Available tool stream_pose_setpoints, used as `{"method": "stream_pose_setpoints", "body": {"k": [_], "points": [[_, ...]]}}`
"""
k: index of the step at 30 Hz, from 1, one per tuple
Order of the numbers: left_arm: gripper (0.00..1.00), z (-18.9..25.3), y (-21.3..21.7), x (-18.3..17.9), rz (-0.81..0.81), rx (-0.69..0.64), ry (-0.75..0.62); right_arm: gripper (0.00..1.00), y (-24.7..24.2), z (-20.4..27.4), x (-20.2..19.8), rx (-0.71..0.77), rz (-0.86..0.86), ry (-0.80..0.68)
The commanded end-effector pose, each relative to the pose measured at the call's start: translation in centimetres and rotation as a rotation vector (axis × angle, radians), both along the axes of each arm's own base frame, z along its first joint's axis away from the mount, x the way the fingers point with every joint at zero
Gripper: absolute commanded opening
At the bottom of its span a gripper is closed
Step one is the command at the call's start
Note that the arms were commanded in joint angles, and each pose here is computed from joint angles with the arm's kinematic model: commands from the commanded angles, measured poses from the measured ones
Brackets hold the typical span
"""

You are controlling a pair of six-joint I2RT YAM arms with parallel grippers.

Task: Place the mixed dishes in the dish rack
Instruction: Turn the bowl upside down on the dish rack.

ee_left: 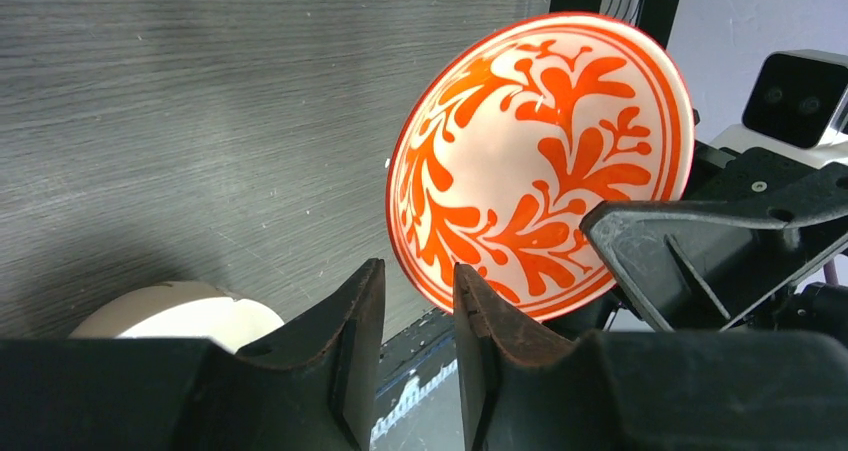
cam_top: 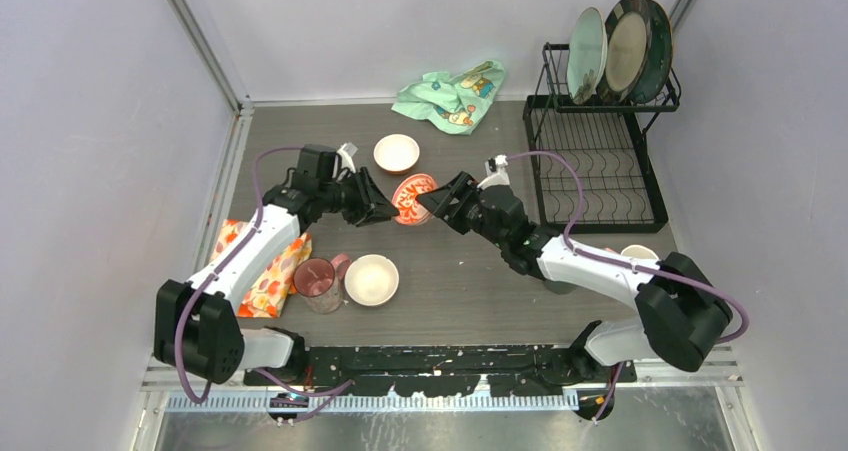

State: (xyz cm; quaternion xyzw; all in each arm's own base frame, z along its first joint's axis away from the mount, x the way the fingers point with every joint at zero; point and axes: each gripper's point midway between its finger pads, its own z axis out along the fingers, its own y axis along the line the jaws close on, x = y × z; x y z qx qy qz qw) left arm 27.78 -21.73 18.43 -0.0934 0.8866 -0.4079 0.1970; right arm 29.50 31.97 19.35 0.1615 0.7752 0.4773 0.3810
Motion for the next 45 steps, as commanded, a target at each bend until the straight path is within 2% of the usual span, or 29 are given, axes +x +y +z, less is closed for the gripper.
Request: {"method": "stream_pose_setpoints", "body": {"k": [1, 8, 10, 12, 13, 14, 20, 32, 45], "points": [[0.34, -0.3, -0.1, 0.0, -0.029, 0.012, -0.017, 0.61, -0.1, 4.3, 1.8, 0.153, -0.056, -0.099], [0.51, -0.2, 0.7, -0.1, -0.029, 0.066, -0.027, 0.6, -1.9, 4.3, 3.0, 0.159, -0.102, -0.104], [0.62, 0.2, 1.1, -0.3, -0.028, 0.095, -0.041, 0.59, -3.2, 4.6, 3.7, 0.157, -0.132, -0.109], [0.82, 1.0, 1.7, -0.5, -0.036, 0.125, -0.074, 0.58, -4.7, 4.9, 4.4, 0.144, -0.169, -0.115], [0.96, 1.2, 2.0, -0.6, -0.039, 0.142, -0.087, 0.58, -5.4, 5.0, 4.6, 0.13, -0.184, -0.122], [0.99, 1.4, 2.3, -0.8, -0.04, 0.163, -0.098, 0.57, -6.1, 5.2, 4.9, 0.12, -0.2, -0.126], [1.0, 2.2, 4.6, -2.2, -0.062, 0.283, -0.16, 0.57, -11.4, 6.1, 6.3, 0.07, -0.323, -0.145], [1.0, 0.8, 8.5, -4.4, -0.083, 0.478, -0.257, 0.57, -23.1, 6.7, 6.8, -0.264, -0.635, -0.166], [1.0, 1.8, 9.6, -5.6, -0.034, 0.478, -0.42, 0.57, -30.9, 5.3, 6.3, -0.67, -0.825, -0.065]]}}
